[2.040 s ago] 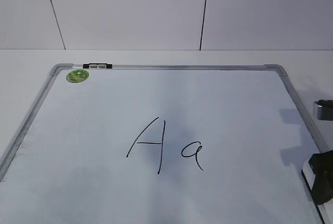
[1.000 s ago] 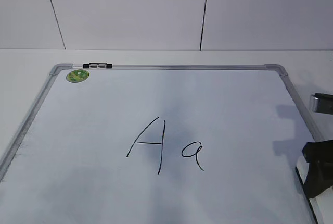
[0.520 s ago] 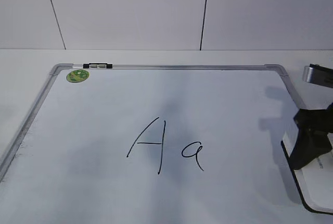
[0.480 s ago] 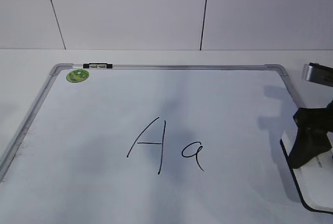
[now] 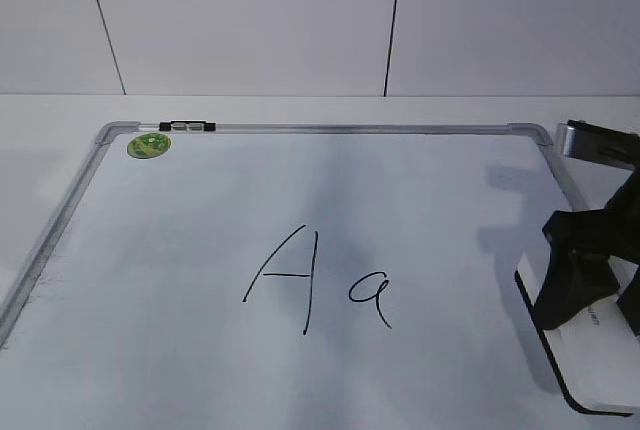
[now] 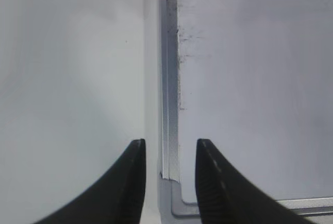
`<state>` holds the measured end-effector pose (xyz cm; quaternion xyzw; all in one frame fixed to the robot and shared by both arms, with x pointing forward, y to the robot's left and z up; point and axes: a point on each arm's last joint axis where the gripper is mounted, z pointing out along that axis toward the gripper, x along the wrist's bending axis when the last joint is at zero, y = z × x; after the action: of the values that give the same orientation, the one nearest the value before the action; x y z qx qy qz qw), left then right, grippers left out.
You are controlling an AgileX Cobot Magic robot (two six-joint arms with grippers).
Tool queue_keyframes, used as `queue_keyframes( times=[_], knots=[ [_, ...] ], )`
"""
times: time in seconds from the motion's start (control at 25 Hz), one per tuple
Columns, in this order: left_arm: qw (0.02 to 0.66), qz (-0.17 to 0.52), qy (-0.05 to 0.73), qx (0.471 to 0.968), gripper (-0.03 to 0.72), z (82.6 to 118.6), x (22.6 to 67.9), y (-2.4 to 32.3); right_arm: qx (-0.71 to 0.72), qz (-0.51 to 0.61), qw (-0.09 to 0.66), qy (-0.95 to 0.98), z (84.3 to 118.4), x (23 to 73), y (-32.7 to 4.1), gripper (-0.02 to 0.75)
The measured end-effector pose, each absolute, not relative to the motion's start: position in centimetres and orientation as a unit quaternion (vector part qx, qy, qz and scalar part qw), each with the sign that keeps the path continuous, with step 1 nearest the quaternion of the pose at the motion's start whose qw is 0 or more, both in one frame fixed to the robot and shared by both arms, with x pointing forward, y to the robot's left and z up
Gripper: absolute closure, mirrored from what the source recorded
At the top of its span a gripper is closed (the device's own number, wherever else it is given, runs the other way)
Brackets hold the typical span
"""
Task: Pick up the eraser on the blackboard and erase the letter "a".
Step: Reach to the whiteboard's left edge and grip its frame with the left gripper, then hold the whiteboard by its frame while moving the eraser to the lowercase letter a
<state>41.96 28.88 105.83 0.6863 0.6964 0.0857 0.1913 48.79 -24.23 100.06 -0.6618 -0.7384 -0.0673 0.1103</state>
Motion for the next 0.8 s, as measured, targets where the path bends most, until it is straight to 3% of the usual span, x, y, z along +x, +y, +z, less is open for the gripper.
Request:
queue_keyframes(
  times=[0.8],
  knots=[
    [0.133, 0.022, 0.722, 0.678, 0.444, 98.6, 52.9, 28.9, -0.651, -0.06, 0.118, -0.748, 100.5, 48.8, -24.1, 0.203]
  ],
)
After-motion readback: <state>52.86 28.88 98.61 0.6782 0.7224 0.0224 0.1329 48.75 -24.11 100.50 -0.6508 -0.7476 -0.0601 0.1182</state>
